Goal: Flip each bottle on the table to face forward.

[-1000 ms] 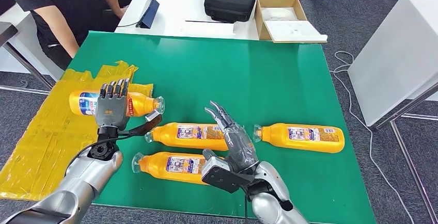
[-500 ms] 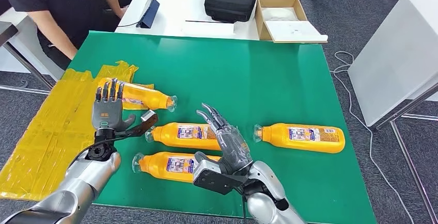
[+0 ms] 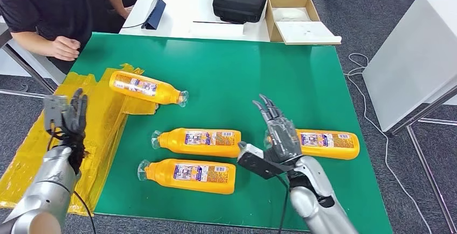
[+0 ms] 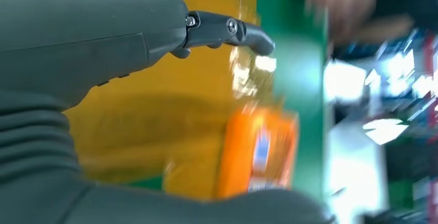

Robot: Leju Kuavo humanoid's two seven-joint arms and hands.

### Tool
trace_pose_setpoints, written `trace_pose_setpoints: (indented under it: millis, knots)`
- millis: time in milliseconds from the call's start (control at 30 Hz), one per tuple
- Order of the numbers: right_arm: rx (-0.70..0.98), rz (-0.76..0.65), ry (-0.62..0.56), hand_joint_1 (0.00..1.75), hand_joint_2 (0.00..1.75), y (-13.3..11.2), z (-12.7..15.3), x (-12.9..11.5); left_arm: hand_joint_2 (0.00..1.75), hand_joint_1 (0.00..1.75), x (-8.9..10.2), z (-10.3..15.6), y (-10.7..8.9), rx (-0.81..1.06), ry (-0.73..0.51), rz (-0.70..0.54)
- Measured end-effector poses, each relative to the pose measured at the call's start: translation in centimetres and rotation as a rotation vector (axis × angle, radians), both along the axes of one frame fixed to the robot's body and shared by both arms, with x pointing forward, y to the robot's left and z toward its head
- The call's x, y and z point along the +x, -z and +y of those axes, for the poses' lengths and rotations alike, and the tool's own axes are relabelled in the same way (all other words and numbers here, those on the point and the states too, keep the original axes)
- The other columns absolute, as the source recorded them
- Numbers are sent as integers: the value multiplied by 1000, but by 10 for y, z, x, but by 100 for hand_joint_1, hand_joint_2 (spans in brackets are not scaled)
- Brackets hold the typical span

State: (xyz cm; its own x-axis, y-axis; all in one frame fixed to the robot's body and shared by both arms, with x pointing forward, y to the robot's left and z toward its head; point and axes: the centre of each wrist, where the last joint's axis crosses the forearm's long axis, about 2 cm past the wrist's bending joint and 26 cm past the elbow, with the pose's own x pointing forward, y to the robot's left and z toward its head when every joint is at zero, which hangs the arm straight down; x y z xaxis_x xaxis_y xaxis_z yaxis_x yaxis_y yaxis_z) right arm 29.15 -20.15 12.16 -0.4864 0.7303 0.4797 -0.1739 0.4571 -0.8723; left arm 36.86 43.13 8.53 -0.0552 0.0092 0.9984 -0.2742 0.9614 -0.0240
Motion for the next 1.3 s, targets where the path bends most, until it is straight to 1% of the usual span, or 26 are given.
trace_pose_setpoints:
  millis: [100,200,300,367,467,567,633,833,1000,1100,1200,1300]
  knots:
    - [-19,-8,45,0,175,0,-21,6,0,0,-6,19,-3,-61,-67,-56]
    - [-34,-5,85,0,175,0,-35,8,0,0,-15,28,-1,-111,-114,-117]
    - [-58,5,134,0,175,6,-45,4,0,0,-33,44,4,-143,-153,-168]
    - [-78,14,158,0,175,13,-47,-3,0,0,-48,56,7,-136,-170,-183]
    - [-97,22,175,0,175,20,-46,-13,0,0,-63,68,8,-104,-187,-194]
    - [-116,21,182,0,175,23,-44,-23,0,0,-77,74,6,-64,-201,-201]
    - [-131,27,184,0,175,23,-46,-30,0,0,-83,73,3,-34,-200,-199]
    - [-148,30,190,0,175,21,-57,-40,0,0,-83,61,-9,23,-183,-217]
    - [-149,28,194,0,175,20,-59,-42,0,0,-81,57,-13,34,-172,-235]
    - [-191,54,210,0,175,20,-66,-44,0,0,-78,54,-14,35,-156,-239]
    - [-269,98,254,0,175,23,-88,-47,0,0,-73,48,-15,32,-134,-244]
    - [-337,133,306,0,175,21,-123,-46,0,0,-66,42,-15,14,-115,-256]
